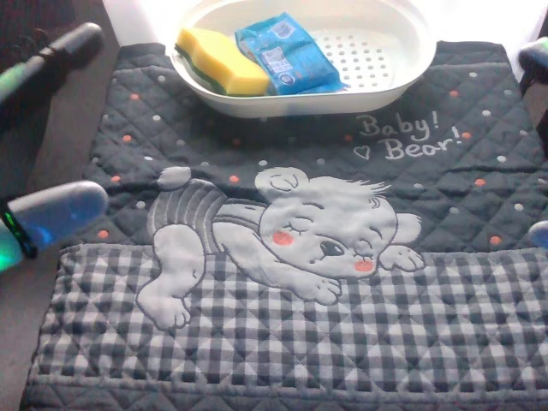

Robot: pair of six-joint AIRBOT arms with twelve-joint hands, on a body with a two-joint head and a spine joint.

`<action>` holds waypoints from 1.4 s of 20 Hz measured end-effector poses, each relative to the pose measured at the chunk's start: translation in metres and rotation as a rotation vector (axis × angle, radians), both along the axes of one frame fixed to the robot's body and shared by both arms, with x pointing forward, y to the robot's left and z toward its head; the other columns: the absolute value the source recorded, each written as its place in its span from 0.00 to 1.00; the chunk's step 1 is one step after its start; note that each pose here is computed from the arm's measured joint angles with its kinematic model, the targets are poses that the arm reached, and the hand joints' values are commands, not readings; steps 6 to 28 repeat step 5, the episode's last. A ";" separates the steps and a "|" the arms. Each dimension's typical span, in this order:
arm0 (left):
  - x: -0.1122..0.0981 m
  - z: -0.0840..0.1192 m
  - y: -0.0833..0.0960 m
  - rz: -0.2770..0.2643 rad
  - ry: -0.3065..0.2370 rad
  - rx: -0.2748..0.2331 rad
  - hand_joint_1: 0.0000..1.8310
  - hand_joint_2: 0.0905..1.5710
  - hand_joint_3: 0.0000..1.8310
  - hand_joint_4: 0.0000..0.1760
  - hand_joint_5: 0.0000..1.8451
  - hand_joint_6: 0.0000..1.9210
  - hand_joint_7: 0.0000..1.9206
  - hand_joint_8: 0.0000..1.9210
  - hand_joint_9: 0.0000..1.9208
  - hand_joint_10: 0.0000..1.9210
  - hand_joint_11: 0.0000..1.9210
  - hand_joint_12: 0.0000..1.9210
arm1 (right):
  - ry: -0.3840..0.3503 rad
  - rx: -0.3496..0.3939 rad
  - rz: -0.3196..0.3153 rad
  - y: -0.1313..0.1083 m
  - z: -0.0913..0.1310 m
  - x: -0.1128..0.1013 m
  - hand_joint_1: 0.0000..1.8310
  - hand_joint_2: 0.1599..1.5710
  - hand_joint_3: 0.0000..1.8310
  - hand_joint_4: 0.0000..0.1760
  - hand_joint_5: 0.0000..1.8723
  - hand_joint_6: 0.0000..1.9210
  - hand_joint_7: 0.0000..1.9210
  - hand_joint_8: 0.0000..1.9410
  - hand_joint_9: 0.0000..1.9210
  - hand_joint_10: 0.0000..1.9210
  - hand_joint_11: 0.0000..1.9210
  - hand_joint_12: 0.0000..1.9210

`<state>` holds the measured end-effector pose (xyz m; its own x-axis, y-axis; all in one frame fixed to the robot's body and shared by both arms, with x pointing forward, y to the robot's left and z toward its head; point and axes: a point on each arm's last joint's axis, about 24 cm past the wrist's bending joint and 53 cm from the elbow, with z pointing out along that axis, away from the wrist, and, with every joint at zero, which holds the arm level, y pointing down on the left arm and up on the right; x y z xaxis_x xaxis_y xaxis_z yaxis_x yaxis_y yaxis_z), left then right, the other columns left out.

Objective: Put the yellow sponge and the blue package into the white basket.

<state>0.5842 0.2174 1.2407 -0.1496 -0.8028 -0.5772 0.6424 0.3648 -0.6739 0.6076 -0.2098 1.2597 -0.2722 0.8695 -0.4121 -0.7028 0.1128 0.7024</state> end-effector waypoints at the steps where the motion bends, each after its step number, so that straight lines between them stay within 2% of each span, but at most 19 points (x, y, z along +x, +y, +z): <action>1: -0.002 0.004 0.002 0.002 -0.017 -0.010 0.17 0.73 0.00 0.96 0.00 0.00 0.00 0.00 0.00 0.00 0.00 0.00 | 0.013 0.004 -0.007 -0.006 -0.008 -0.007 0.24 0.63 0.00 1.00 0.02 0.00 0.00 0.00 0.00 0.00 0.00 0.00; 3: -0.003 0.003 0.001 0.007 -0.015 -0.009 0.16 0.75 0.00 1.00 0.01 0.00 0.00 0.00 0.00 0.00 0.00 0.00 | 0.064 -0.003 -0.019 -0.007 -0.022 -0.007 0.24 0.62 0.00 1.00 0.00 0.00 0.00 0.00 0.00 0.00 0.00 0.00; 5: -0.006 0.001 -0.003 -0.002 -0.008 -0.005 0.14 0.76 0.01 1.00 0.02 0.00 0.00 0.00 0.00 0.00 0.00 0.00 | 0.064 0.006 -0.020 -0.009 -0.022 -0.008 0.22 0.61 0.00 1.00 0.00 0.00 0.00 0.00 0.00 0.00 0.00 0.00; 28: -0.006 0.001 -0.003 -0.002 -0.008 -0.005 0.14 0.76 0.01 1.00 0.02 0.00 0.00 0.00 0.00 0.00 0.00 0.00 | 0.064 0.006 -0.020 -0.009 -0.022 -0.008 0.22 0.61 0.00 1.00 0.00 0.00 0.00 0.00 0.00 0.00 0.00 0.00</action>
